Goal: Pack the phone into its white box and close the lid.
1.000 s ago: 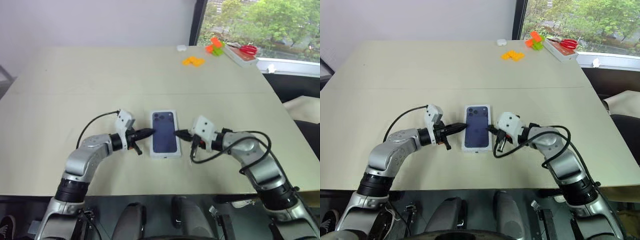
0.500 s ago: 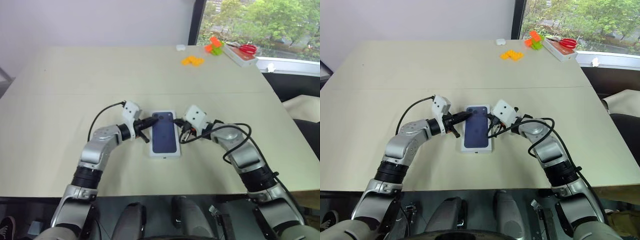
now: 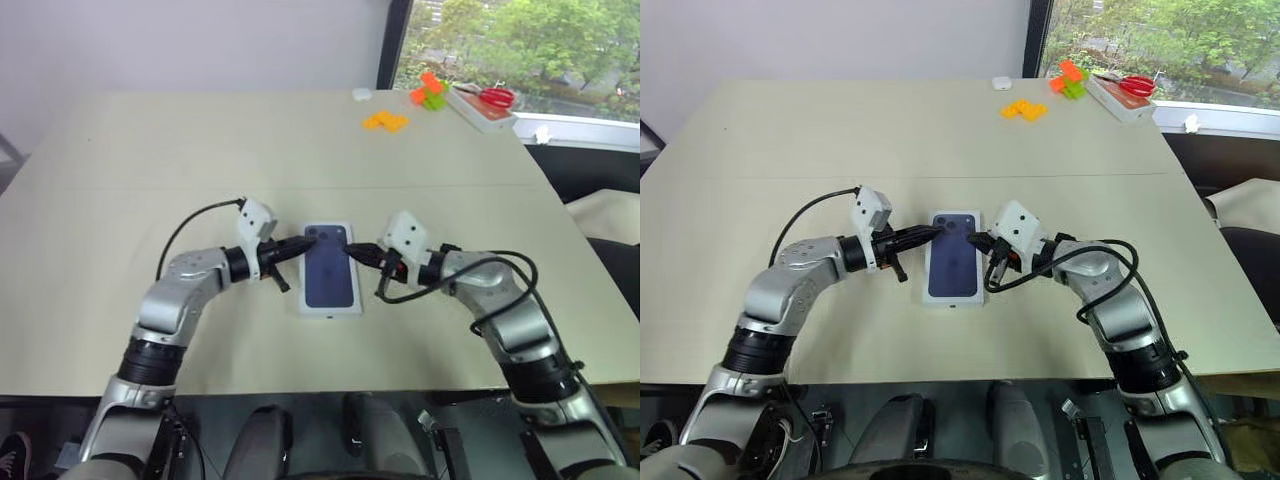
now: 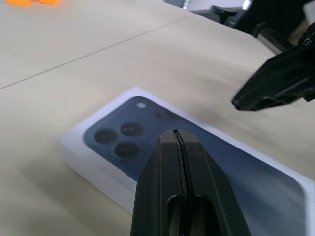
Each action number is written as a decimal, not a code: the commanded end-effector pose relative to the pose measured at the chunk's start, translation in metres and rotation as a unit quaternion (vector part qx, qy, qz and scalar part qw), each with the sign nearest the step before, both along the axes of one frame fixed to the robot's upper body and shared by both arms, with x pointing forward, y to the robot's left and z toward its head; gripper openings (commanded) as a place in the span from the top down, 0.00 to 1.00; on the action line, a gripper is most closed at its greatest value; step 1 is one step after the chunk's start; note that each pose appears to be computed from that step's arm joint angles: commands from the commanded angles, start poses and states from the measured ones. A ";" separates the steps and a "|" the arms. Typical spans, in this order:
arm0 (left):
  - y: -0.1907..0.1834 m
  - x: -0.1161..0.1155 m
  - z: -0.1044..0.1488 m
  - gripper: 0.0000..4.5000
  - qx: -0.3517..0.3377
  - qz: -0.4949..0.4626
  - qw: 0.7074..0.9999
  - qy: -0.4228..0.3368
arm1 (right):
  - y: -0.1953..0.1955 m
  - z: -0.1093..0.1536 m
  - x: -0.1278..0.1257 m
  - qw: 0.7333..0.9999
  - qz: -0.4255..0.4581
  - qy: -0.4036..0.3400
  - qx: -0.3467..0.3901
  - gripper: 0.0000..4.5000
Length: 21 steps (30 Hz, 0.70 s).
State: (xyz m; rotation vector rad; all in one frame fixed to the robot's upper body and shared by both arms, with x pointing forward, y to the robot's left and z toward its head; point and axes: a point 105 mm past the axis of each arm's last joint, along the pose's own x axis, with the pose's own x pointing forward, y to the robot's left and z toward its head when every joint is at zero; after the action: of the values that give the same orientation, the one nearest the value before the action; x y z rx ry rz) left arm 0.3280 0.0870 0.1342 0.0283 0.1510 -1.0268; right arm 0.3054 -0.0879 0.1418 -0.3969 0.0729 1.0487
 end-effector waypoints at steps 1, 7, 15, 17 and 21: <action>-0.002 -0.008 -0.008 1.00 0.016 -0.013 1.000 0.004 | -0.002 -0.006 -0.010 1.000 0.009 0.000 -0.024 0.99; 0.005 -0.006 -0.036 1.00 0.072 0.003 0.997 0.036 | -0.005 -0.030 -0.012 0.994 0.018 -0.021 -0.108 0.99; 0.022 0.000 -0.002 0.88 0.002 0.010 1.000 0.030 | -0.014 0.002 -0.008 1.000 0.002 0.016 0.005 0.88; 0.032 0.005 0.016 0.70 -0.019 0.022 1.000 -0.003 | -0.019 0.014 -0.005 1.000 -0.005 0.005 0.026 0.69; 0.054 0.010 0.030 0.27 0.008 0.039 0.998 -0.050 | -0.033 0.026 0.001 0.999 -0.014 -0.012 0.032 0.26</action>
State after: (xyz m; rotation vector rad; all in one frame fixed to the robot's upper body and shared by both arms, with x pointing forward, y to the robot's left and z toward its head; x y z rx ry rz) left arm 0.3368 0.1342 0.1510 0.0558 0.1226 -0.9466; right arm 0.3058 -0.1157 0.1540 -0.3411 0.0738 1.0191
